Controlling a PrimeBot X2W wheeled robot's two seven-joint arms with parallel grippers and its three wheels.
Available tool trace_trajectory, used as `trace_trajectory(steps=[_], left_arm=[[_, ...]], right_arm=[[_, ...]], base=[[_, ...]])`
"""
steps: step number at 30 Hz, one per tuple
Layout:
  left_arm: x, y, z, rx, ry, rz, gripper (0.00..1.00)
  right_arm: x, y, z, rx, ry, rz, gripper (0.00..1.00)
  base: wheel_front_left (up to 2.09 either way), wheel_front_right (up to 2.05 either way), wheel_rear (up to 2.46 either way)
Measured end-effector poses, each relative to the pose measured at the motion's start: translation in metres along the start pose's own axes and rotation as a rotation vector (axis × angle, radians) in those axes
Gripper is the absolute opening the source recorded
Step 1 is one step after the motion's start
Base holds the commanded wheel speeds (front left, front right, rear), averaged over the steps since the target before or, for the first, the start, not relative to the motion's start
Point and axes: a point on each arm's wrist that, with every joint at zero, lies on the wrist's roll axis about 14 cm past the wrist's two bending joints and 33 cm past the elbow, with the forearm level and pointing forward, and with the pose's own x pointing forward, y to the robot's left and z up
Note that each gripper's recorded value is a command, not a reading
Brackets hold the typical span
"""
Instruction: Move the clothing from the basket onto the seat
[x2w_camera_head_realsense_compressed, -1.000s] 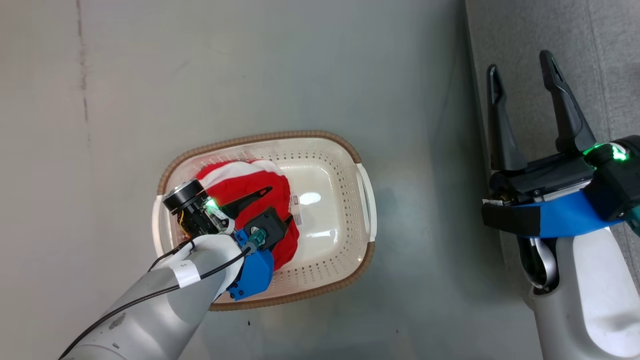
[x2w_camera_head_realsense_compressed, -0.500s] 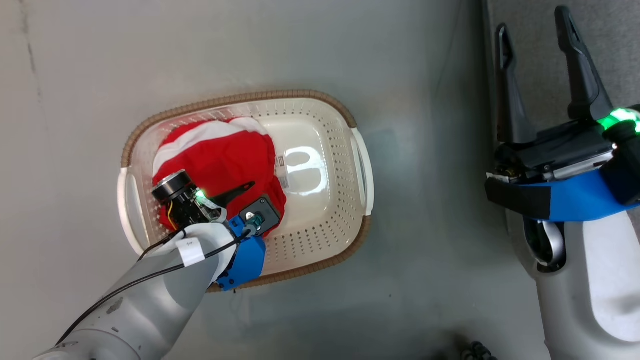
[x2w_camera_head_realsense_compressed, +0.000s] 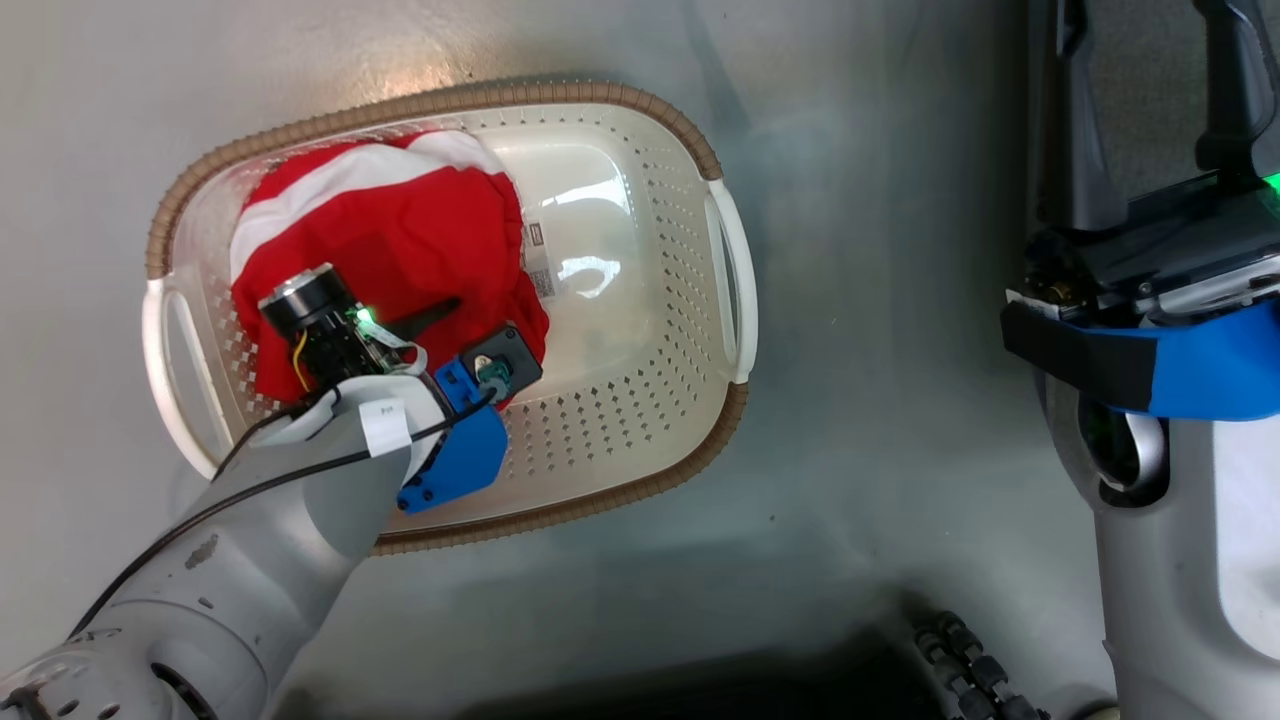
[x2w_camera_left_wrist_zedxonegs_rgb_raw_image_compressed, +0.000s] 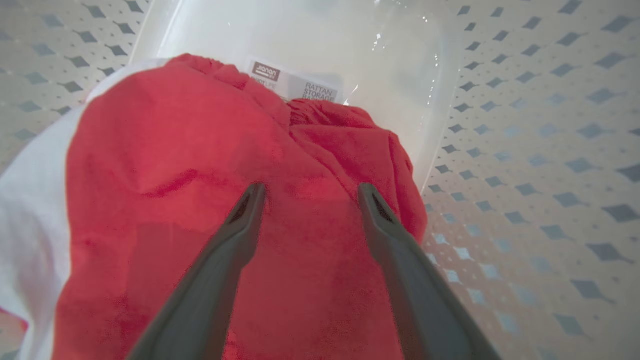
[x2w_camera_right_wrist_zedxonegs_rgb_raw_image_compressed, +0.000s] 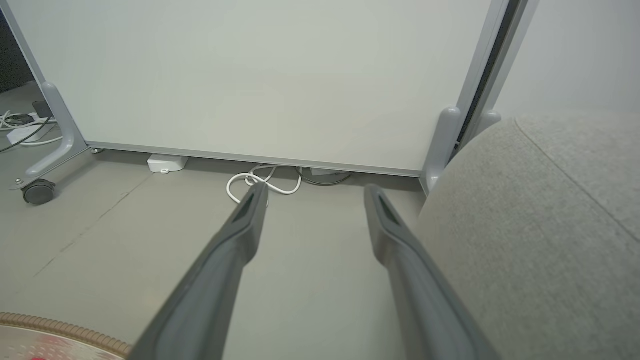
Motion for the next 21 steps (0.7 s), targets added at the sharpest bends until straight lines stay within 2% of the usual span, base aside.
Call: trace_trajectory(steps=[6, 13, 19, 21], left_arm=[[0.014, 0.003, -0.017, -0.048, 0.059, -0.009, 1.00], [0.023, 0.004, -0.027, -0.055, 0.097, -0.019, 1.00], [0.026, 0.006, -0.028, -0.049, 0.101, -0.019, 1.00], [0.026, 0.007, -0.030, -0.010, 0.117, -0.019, 1.00]], right_arm=[[-0.001, -0.003, -0.014, -0.009, 0.013, -0.007, 1.00], [-0.003, 0.000, -0.017, -0.013, 0.009, 0.002, 1.00], [-0.009, 0.001, -0.012, -0.017, 0.000, 0.004, 1.00], [-0.011, 0.000, -0.012, -0.019, 0.003, 0.001, 1.00]], base=[[0.00, 0.00, 0.00], [0.00, 0.00, 0.00], [0.00, 0.00, 0.00], [0.00, 0.00, 0.00]])
